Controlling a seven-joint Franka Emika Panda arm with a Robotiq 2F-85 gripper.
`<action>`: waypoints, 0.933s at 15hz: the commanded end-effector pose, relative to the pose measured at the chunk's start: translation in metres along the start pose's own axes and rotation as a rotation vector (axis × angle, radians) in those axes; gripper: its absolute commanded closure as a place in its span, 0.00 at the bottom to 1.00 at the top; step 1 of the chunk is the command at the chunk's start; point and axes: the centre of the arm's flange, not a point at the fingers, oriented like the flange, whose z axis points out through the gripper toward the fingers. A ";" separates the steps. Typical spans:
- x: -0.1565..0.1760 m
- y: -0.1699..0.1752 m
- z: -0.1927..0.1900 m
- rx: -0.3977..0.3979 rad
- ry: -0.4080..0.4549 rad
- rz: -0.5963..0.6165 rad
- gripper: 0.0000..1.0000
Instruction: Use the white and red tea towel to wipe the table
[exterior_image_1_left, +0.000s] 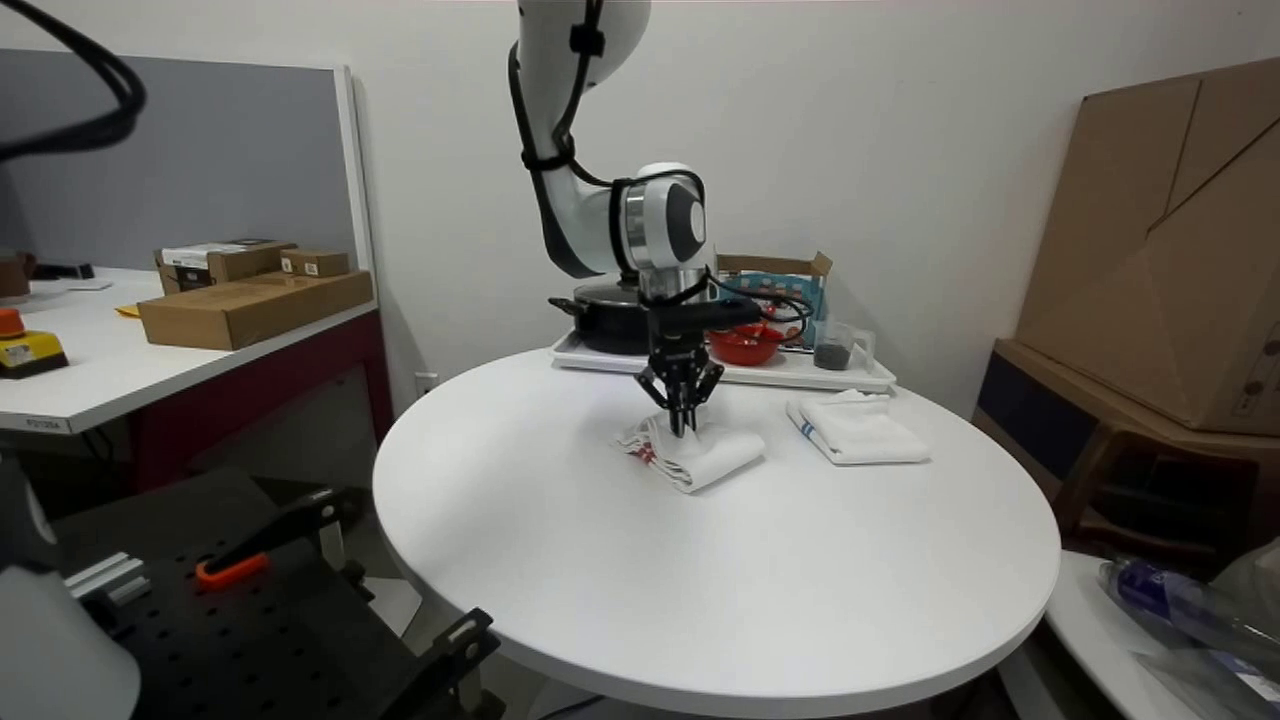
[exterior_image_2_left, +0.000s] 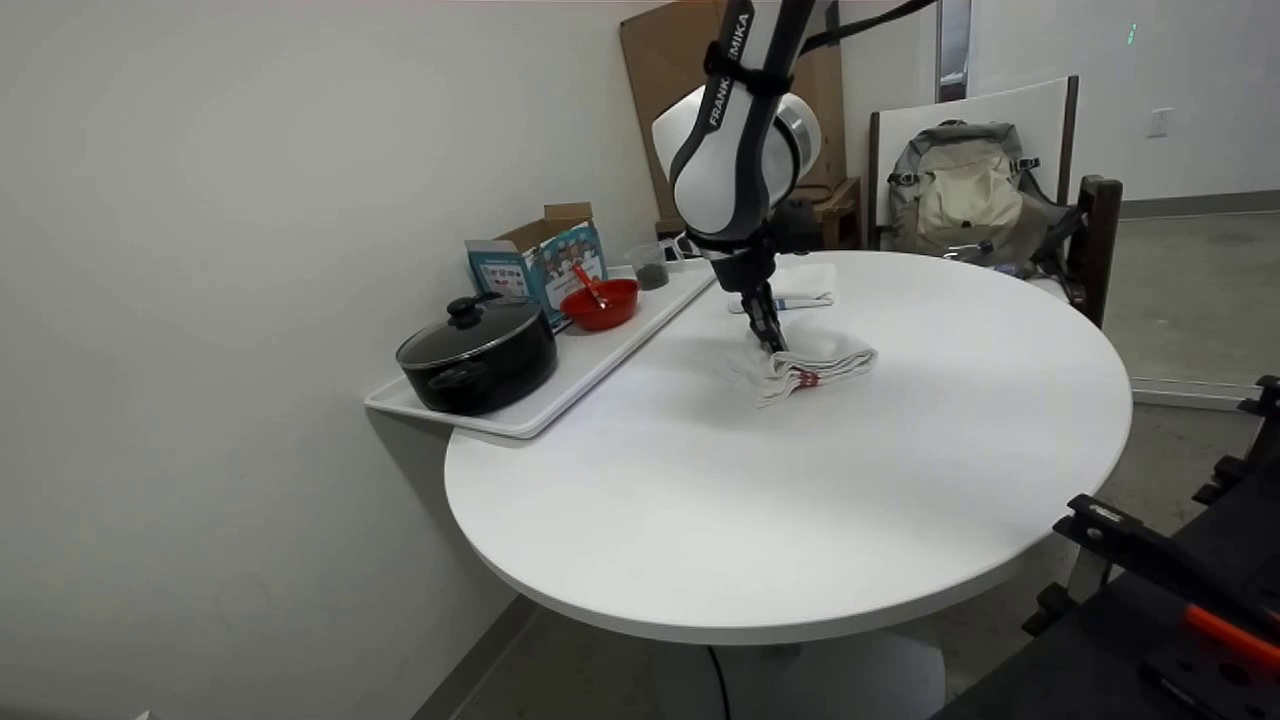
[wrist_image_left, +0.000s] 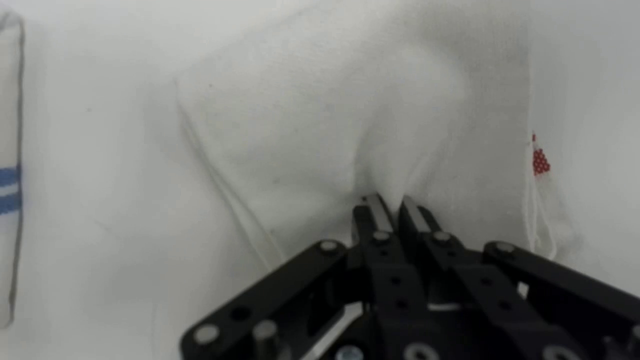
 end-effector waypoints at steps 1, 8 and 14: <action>-0.013 -0.005 -0.001 0.025 -0.014 0.065 0.95; -0.015 -0.027 0.008 0.064 -0.042 0.079 0.95; 0.004 -0.068 0.008 0.107 -0.043 -0.005 0.95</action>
